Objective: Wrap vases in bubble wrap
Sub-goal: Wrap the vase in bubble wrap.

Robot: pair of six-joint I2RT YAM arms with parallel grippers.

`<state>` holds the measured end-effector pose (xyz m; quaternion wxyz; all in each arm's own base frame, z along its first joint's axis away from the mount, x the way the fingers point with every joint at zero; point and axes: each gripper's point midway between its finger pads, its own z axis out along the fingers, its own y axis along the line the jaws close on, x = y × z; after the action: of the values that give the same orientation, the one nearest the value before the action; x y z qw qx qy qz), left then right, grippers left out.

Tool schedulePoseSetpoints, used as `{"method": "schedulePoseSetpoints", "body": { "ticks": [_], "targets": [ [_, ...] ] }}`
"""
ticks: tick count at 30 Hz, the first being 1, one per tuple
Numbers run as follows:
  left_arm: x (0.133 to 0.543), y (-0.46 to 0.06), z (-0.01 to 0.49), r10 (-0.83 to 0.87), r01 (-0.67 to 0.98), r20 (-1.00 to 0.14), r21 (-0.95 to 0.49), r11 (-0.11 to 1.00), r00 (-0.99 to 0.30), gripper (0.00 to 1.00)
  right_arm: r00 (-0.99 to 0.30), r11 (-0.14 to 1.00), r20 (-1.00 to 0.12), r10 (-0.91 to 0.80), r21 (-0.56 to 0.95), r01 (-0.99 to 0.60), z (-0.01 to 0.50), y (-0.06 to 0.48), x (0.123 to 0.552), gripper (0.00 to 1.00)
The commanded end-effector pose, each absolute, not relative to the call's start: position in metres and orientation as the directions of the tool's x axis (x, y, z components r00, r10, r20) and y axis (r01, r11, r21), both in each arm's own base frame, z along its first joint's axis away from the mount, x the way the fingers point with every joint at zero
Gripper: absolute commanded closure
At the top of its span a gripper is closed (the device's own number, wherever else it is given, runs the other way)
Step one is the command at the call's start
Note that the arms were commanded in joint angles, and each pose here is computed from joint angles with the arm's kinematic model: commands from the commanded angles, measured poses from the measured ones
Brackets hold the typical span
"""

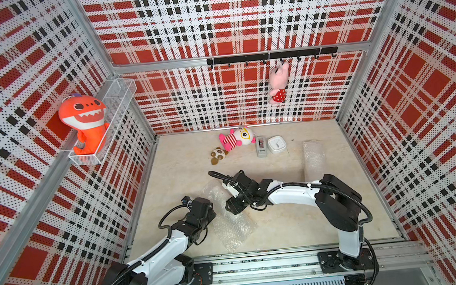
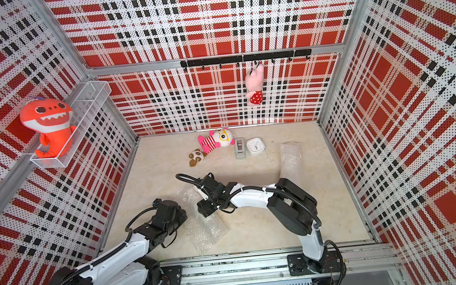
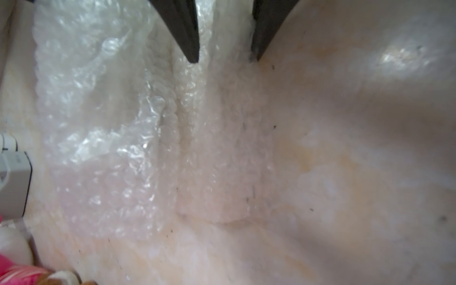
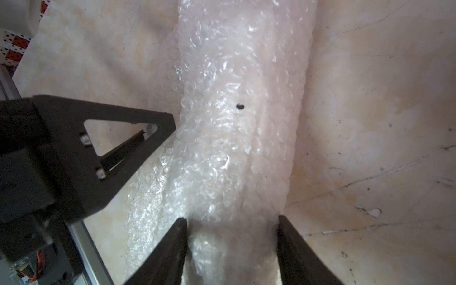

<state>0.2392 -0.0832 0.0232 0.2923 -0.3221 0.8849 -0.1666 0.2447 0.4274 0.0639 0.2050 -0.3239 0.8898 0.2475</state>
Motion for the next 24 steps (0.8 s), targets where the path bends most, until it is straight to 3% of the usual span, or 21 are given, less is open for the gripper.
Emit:
{"method": "schedulePoseSetpoints", "body": {
  "ticks": [1,4,9,24],
  "targets": [
    [0.240,-0.093,0.025,-0.656,-0.447,-0.398,-0.501,0.741,-0.641,0.76,-0.714,0.702,-0.455,-0.532,0.234,-0.673,0.033,0.409,0.239,0.43],
    [0.245,-0.097,0.033,-0.648,-0.426,-0.410,-0.512,0.746,-0.642,0.87,-0.723,0.711,-0.450,-0.524,0.237,-0.662,0.032,0.404,0.241,0.43],
    [0.253,-0.105,0.048,-0.637,-0.387,-0.428,-0.536,0.750,-0.641,0.98,-0.737,0.727,-0.447,-0.507,0.238,-0.644,0.030,0.395,0.244,0.43],
    [0.298,-0.159,0.090,-0.517,-0.231,-0.498,-0.527,0.818,-0.696,1.00,-0.788,0.767,-0.435,-0.435,0.279,-0.578,0.026,0.370,0.252,0.43]
  ]
}}
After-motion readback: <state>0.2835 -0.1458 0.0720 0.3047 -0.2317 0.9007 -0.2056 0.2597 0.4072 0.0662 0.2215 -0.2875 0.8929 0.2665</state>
